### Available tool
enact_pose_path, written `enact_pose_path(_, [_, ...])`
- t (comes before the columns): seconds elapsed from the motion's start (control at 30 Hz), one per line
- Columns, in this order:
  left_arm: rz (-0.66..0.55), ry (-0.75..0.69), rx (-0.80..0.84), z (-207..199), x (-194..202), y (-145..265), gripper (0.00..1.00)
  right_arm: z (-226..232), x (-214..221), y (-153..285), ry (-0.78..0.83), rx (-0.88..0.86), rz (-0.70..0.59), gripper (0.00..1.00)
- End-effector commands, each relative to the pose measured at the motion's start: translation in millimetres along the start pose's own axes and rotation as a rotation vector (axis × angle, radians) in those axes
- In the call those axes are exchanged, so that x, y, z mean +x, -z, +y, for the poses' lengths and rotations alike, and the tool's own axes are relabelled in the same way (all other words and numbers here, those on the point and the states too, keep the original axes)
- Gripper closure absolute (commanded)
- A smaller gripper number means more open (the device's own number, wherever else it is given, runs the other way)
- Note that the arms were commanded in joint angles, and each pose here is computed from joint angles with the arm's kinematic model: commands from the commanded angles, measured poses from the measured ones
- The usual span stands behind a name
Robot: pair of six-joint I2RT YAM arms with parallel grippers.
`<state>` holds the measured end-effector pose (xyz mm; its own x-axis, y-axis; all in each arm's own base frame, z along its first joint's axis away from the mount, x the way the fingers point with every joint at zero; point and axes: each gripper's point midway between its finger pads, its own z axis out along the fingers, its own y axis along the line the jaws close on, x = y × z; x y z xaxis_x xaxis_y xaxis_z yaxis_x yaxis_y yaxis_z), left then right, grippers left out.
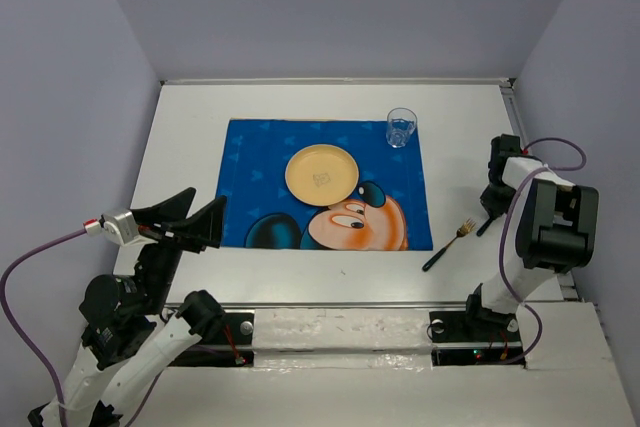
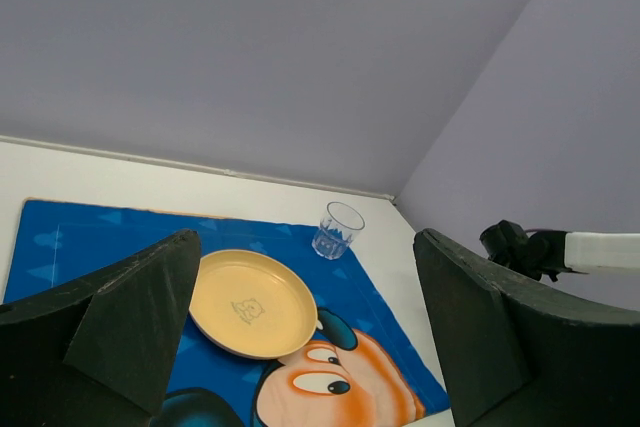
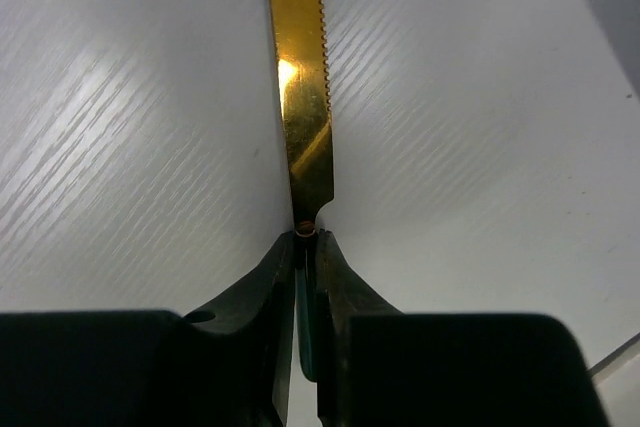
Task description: Set the dinner table for one person
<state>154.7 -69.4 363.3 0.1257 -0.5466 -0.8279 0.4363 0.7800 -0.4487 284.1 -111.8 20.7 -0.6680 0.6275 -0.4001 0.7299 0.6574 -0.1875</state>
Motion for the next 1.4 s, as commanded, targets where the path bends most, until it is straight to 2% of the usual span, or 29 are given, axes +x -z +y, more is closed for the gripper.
enact_pose_path(0.0, [-0.051, 0.008, 0.004, -4, -19, -1, 0.01, -20, -20, -5, 0.006, 0.135, -0.075, 1.00])
enact_pose_path(0.17, [-0.043, 0.003, 0.000, -3, -17, -2, 0.01, -30, -37, 5, 0.001, 0.175, -0.144, 1.00])
enact_pose_path(0.27, [-0.040, 0.001, -0.003, -3, -16, -3, 0.01, -34, -49, 24, -0.010, 0.174, -0.211, 1.00])
enact_pose_path(0.37, [-0.032, -0.004, -0.007, -3, -13, -5, 0.01, -16, -60, 57, 0.017, 0.116, -0.313, 1.00])
enact_pose_path(0.47, [-0.021, -0.012, -0.017, -2, -10, -8, 0.01, 30, -64, 107, 0.112, 0.027, -0.456, 1.00])
enact_pose_path(0.6, [-0.009, -0.024, -0.027, -1, -6, -11, 0.01, 103, -41, 163, 0.241, -0.166, -0.516, 1.00])
enact_pose_path(0.7, [0.001, -0.036, -0.040, 1, -3, -14, 0.01, 149, -1, 200, 0.372, -0.275, -0.544, 1.00])
enact_pose_path(0.8, [0.008, -0.049, -0.054, 3, 0, -18, 0.01, 187, 50, 220, 0.493, -0.393, -0.509, 1.00])
enact_pose_path(0.93, [0.023, -0.067, -0.069, 5, 5, -23, 0.01, 218, 94, 217, 0.566, -0.494, -0.408, 1.00])
enact_pose_path(1.07, [0.033, -0.078, -0.074, 6, 9, -26, 0.01, 243, 116, 204, 0.595, -0.549, -0.353, 1.00])
enact_pose_path(1.37, [0.057, -0.099, -0.091, 9, 16, -33, 0.01, 269, 114, 169, 0.616, -0.475, -0.326, 1.00])
